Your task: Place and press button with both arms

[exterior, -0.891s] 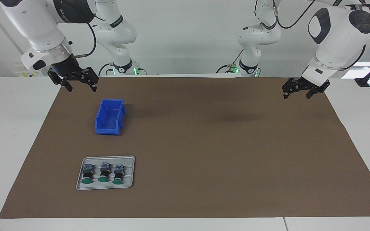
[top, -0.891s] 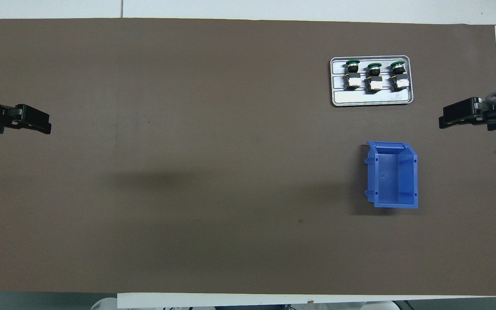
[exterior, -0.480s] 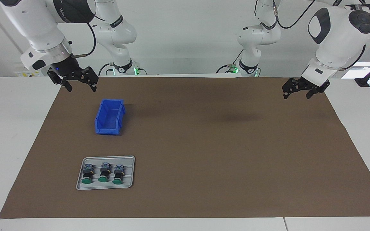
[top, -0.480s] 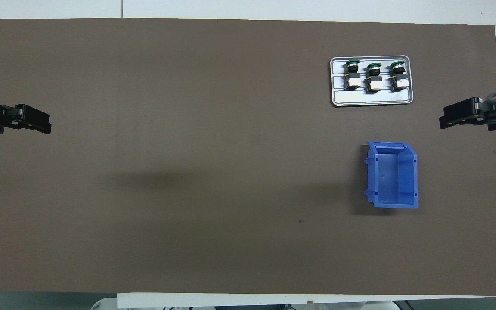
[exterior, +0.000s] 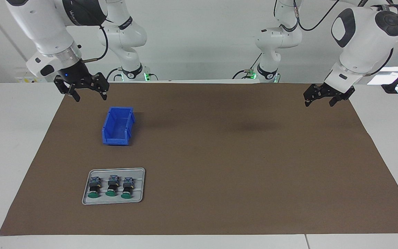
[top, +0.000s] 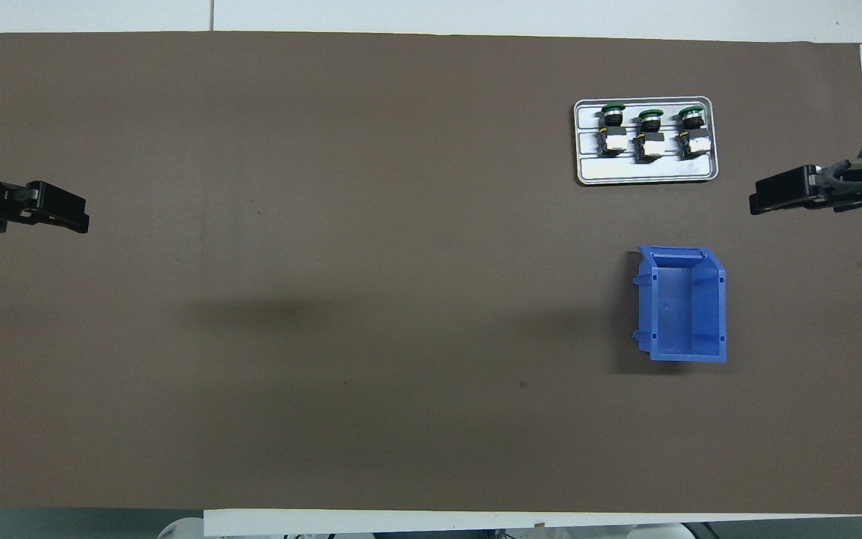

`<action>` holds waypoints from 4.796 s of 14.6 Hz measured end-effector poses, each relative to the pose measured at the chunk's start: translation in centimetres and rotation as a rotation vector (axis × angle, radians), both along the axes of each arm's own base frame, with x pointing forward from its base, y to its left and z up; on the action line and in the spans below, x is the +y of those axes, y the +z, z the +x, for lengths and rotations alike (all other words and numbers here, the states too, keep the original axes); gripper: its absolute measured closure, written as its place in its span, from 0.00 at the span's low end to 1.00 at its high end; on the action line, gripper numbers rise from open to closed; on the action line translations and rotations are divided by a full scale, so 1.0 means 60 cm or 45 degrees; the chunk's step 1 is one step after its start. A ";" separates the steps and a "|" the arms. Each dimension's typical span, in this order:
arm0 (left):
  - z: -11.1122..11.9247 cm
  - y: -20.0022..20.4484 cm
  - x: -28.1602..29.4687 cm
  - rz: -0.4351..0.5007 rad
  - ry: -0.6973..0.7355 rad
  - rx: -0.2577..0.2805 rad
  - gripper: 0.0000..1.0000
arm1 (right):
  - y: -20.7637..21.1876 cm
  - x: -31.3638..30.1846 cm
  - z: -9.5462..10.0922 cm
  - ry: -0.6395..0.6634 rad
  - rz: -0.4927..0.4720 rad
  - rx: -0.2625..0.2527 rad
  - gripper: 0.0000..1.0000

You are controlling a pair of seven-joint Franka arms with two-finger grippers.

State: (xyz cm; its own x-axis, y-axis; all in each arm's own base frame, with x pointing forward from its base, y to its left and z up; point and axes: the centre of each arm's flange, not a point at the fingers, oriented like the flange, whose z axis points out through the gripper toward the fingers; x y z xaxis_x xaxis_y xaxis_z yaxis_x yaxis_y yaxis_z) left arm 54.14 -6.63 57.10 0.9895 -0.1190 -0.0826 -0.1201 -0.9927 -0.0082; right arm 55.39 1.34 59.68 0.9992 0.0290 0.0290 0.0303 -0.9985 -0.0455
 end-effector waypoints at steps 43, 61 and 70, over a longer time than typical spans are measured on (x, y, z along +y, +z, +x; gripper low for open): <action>0.000 0.000 0.000 0.000 0.000 0.000 0.00 | -0.417 0.070 0.265 0.235 -0.004 -0.384 0.15; 0.000 0.000 0.000 0.000 0.000 0.000 0.00 | -0.498 0.120 0.268 0.137 0.012 -0.354 0.21; 0.000 0.000 0.000 0.000 0.000 0.000 0.00 | -0.499 0.107 0.270 0.125 0.006 -0.353 0.36</action>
State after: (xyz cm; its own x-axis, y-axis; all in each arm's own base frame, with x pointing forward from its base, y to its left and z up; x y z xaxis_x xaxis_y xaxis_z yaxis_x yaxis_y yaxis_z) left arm 54.14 -6.63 57.10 0.9894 -0.1191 -0.0826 -0.1202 -0.9927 -0.0082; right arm 71.57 7.74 29.73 0.9456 0.1245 0.3006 0.1388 -0.9900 -0.0268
